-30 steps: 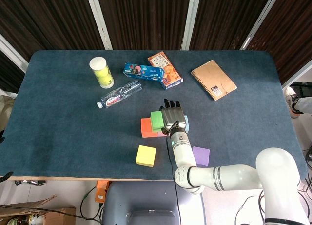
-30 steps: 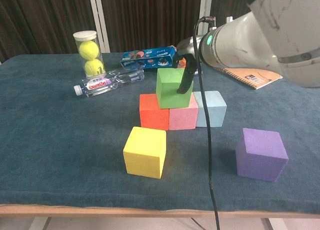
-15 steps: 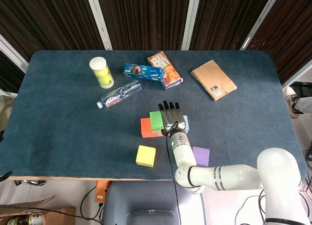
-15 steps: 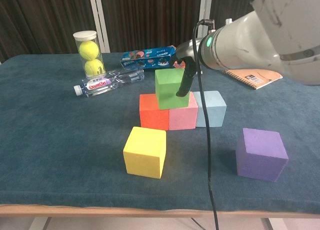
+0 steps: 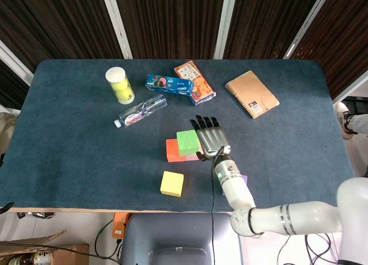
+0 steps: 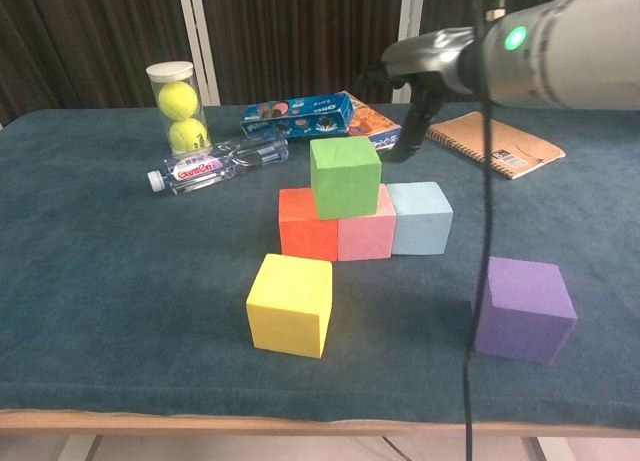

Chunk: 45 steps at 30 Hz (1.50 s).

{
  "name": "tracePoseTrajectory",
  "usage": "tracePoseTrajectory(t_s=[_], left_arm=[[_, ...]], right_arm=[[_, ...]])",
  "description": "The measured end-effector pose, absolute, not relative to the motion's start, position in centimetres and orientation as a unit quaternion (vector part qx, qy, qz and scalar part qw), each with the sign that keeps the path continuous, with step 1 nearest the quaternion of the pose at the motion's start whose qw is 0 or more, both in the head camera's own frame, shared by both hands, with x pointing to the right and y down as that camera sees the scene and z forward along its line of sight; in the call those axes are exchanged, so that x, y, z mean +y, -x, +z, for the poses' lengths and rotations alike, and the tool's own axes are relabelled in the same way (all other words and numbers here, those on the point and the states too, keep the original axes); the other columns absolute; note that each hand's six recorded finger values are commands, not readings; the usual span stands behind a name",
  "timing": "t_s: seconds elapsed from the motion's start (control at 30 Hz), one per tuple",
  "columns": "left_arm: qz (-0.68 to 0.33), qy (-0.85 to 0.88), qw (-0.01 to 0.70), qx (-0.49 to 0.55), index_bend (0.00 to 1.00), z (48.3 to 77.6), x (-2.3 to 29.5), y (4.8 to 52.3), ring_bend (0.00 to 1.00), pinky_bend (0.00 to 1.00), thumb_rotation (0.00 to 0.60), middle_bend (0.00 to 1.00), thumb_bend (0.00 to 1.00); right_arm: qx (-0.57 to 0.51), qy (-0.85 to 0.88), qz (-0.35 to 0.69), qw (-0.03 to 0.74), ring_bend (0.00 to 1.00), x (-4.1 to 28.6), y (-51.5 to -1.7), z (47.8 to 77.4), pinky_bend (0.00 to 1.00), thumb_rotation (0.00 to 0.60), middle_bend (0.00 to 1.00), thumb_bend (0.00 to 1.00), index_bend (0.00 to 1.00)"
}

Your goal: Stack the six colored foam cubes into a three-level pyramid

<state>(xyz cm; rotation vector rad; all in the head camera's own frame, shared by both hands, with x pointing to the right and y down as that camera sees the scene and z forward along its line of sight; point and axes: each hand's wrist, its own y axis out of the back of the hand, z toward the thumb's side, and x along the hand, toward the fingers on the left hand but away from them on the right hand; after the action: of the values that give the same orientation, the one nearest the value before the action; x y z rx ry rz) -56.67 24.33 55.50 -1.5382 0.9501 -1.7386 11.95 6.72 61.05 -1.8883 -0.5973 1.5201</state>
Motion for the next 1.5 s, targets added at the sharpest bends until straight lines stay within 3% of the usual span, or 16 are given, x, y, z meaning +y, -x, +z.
tracePoseTrajectory(t_s=[0.27,0.67,1.23,1.5], left_arm=[[-0.660,0.586,0.309,0.355,0.05,56.1,24.3,56.3,0.00,0.11,0.582,0.00,0.12],[-0.662,0.588,0.308,0.349,0.05,56.7,24.2,55.9,0.00,0.11,0.584,0.00,0.12],[-0.664,0.585,0.307,0.348,0.05,56.8,24.3,56.0,0.00,0.11,0.582,0.00,0.12],[-0.665,0.586,0.306,0.348,0.05,56.9,24.3,56.0,0.00,0.11,0.584,0.00,0.12]], right_arm=[[-0.260,0.719,0.575,0.292,0.00,8.7,-20.9,59.3,0.00,0.600,0.00,0.18,0.00],[-0.184,0.771,0.579,0.191,0.00,16.4,-27.3,62.8,0.00,0.598,0.00,0.18,0.00],[-0.157,0.784,0.584,0.141,0.00,19.0,-28.6,65.2,0.00,0.599,0.00,0.18,0.01],[-0.182,0.783,0.582,0.126,0.00,19.1,-28.8,66.5,0.00,0.600,0.00,0.18,0.15]])
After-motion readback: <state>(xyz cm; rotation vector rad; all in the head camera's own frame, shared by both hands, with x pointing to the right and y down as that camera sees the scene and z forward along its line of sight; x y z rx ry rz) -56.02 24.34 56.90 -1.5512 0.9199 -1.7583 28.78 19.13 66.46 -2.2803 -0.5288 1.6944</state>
